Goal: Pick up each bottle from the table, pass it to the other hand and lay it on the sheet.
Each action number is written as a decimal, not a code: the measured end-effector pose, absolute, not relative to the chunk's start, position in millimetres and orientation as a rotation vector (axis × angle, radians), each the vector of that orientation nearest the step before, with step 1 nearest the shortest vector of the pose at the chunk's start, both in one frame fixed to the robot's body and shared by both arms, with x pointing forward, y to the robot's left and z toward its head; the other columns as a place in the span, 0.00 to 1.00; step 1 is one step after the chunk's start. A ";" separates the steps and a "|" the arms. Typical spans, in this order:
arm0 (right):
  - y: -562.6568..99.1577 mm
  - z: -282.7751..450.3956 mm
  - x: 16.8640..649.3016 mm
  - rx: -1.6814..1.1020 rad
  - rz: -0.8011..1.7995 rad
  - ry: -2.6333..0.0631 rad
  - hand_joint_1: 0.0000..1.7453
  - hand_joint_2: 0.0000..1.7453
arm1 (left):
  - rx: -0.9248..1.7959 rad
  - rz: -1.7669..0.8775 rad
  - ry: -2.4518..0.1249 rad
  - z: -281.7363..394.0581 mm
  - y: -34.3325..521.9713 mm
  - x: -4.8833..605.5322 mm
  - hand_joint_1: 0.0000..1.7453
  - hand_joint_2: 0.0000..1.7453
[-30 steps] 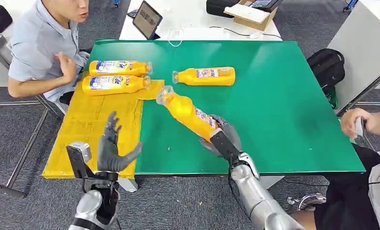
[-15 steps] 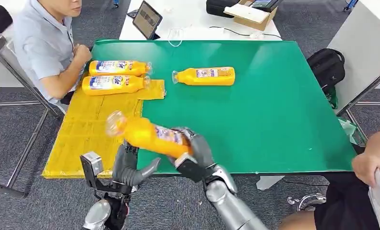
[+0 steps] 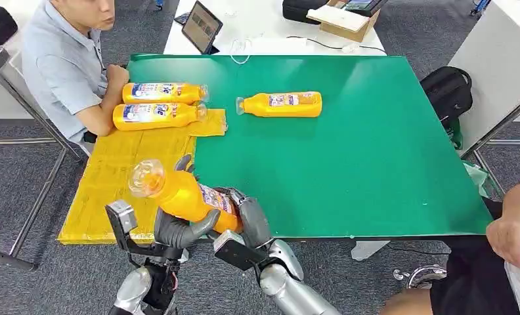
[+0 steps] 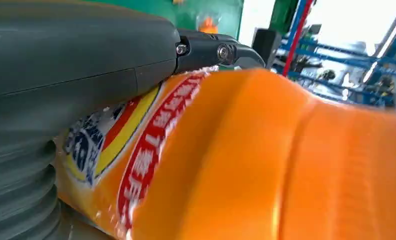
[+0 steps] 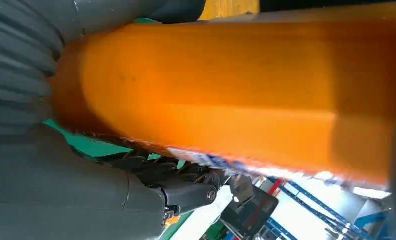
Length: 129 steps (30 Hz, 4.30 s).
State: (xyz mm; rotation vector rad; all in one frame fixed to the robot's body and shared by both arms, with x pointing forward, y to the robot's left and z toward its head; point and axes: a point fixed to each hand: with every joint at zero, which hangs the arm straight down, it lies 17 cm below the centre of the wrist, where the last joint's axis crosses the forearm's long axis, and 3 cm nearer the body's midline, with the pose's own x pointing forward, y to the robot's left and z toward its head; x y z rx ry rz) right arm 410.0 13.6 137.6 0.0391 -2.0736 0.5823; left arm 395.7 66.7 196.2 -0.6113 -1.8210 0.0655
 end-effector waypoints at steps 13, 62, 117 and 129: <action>23.5 136.0 404.2 0.045 0.611 -2.078 0.00 1.00 | -0.700 0.090 -1.781 194.3 64.9 391.1 1.00 1.00; -22.0 231.0 373.5 -0.106 0.197 -2.311 0.00 0.00 | 0.831 -0.902 -1.602 127.0 235.8 570.1 1.00 1.00; -99.7 172.4 400.1 -0.652 0.634 -2.173 0.00 1.00 | 0.296 0.040 -2.062 204.2 254.0 455.1 0.00 1.00; -183.6 109.1 450.1 -0.871 0.828 -1.871 0.00 1.00 | 0.471 0.064 -2.071 219.3 265.5 423.0 0.00 1.00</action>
